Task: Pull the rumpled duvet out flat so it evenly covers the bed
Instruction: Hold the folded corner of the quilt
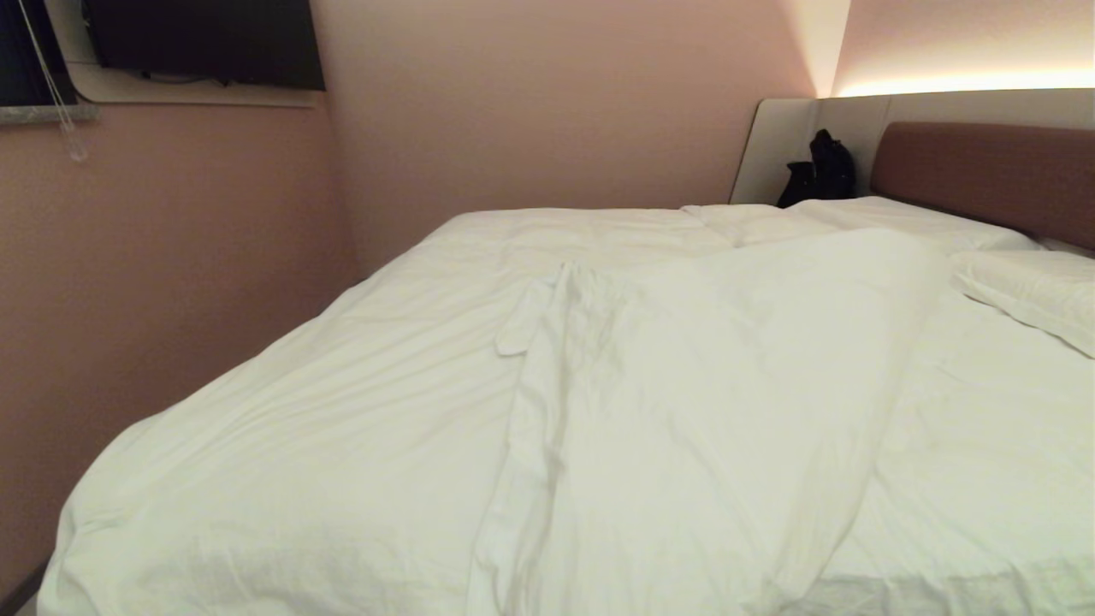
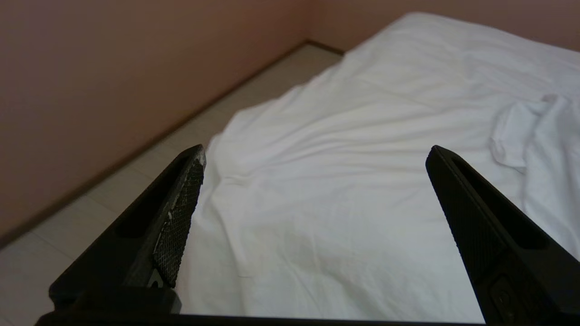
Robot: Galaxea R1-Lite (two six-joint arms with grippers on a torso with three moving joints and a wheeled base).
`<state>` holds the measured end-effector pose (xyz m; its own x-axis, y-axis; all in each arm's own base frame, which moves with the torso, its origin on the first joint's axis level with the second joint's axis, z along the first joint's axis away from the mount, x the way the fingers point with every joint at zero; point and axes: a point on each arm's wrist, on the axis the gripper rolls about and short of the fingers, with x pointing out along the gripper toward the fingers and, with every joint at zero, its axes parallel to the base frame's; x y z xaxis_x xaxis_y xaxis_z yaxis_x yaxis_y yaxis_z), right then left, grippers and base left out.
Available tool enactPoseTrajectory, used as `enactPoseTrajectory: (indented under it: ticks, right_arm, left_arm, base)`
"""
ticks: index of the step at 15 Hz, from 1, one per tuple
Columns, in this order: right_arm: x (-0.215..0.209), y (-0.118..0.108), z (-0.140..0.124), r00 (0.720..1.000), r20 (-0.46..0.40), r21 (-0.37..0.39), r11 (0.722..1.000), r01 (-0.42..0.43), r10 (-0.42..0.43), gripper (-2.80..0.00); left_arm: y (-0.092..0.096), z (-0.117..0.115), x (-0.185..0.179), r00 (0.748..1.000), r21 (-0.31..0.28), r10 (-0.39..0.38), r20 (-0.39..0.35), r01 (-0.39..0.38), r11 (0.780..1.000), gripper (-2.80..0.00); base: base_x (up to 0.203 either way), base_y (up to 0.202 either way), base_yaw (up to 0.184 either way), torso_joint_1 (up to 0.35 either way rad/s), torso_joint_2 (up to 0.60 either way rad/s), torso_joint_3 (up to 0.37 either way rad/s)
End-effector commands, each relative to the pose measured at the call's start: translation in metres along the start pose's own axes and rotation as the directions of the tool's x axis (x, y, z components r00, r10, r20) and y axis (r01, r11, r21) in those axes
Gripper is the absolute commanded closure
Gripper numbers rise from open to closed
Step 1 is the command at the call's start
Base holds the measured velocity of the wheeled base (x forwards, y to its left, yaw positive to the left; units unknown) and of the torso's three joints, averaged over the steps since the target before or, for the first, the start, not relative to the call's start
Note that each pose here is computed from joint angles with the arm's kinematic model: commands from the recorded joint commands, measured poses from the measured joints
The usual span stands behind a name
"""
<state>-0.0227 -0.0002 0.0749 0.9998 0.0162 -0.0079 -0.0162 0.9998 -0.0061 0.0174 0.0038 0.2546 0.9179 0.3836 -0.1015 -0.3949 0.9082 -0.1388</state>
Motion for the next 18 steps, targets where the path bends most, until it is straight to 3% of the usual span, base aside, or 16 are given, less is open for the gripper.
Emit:
enactPoseTrajectory:
  ticks: [1,7,12,16,18]
  right_arm:
    - [0.000,0.000,0.000,1.000,0.000,0.000,1.000,-0.001,0.001,0.00]
    - [0.000,0.000,0.000,1.000,0.000,0.000,1.000,-0.001,0.001,0.00]
    - [0.000,0.000,0.000,1.000,0.000,0.000,1.000,-0.001,0.001,0.00]
    - [0.000,0.000,0.000,1.000,0.000,0.000,1.000,-0.001,0.001,0.00]
    - [0.000,0.000,0.000,1.000,0.000,0.000,1.000,-0.001,0.001,0.00]
  left_arm:
    - [-0.014,-0.013,-0.024,0.996,0.048,0.028,0.088,-0.032,0.998,-2.80]
    - [-0.018,-0.038,-0.047,0.994,0.071,-0.013,0.113,0.005,0.997,-2.80]
    - [0.003,-0.044,-0.062,0.993,0.073,-0.071,0.091,0.065,0.995,-2.80]
    - [0.020,-0.051,-0.056,0.998,0.066,-0.019,0.068,0.015,0.998,-2.80]
    - [0.022,-0.056,-0.052,0.997,0.075,-0.067,0.037,0.064,0.995,-2.80]
  base:
    - [0.000,0.000,0.000,0.000,0.00,0.000]
    - [0.000,0.000,0.000,0.000,0.00,0.000]
    - [0.000,0.000,0.000,0.000,0.00,0.000]
    - [0.000,0.000,0.000,0.000,0.00,0.000]
    - [0.000,0.000,0.000,0.000,0.00,0.000]
